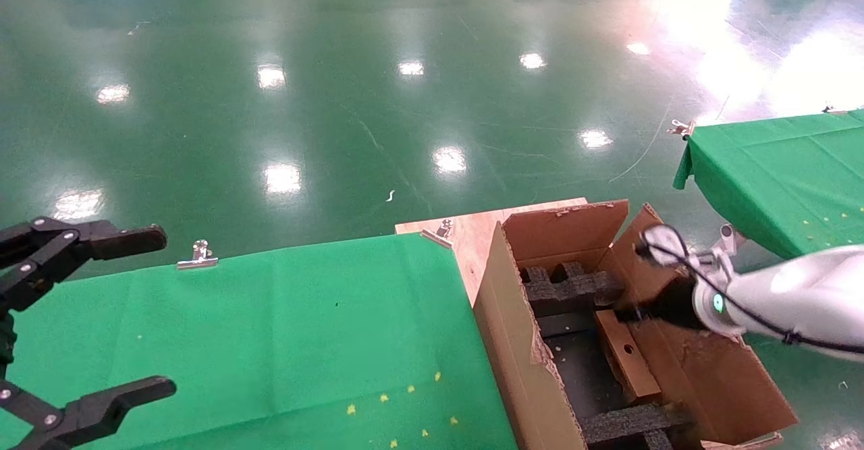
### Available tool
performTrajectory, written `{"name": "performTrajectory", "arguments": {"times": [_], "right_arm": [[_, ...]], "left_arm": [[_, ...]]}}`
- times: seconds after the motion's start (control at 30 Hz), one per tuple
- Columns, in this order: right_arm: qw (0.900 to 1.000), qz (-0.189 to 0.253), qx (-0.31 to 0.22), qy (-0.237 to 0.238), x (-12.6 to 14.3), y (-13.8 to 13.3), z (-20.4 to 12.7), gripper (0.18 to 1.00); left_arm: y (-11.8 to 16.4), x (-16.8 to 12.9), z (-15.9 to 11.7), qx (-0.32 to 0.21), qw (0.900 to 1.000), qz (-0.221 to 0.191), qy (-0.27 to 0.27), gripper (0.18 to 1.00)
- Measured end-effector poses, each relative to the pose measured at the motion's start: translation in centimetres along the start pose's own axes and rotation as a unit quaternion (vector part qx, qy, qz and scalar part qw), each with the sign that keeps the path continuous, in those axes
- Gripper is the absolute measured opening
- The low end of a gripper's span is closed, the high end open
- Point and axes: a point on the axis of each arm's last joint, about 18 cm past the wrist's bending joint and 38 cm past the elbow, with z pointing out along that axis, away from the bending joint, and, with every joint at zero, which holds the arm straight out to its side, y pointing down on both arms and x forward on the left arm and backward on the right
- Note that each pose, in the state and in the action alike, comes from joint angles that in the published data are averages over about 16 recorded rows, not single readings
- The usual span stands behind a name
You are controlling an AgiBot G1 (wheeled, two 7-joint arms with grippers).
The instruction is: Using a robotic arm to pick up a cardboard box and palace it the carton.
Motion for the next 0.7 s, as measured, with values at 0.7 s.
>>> {"name": "performTrajectory", "arguments": {"times": [0.7], "right_arm": [[0.98,-0.004,0.187,-0.07,-0.6,-13.1,-10.5,0.994]], "left_arm": [[0.0,0.0,0.0,0.0,1.0,0.0,0.0,1.001]]}}
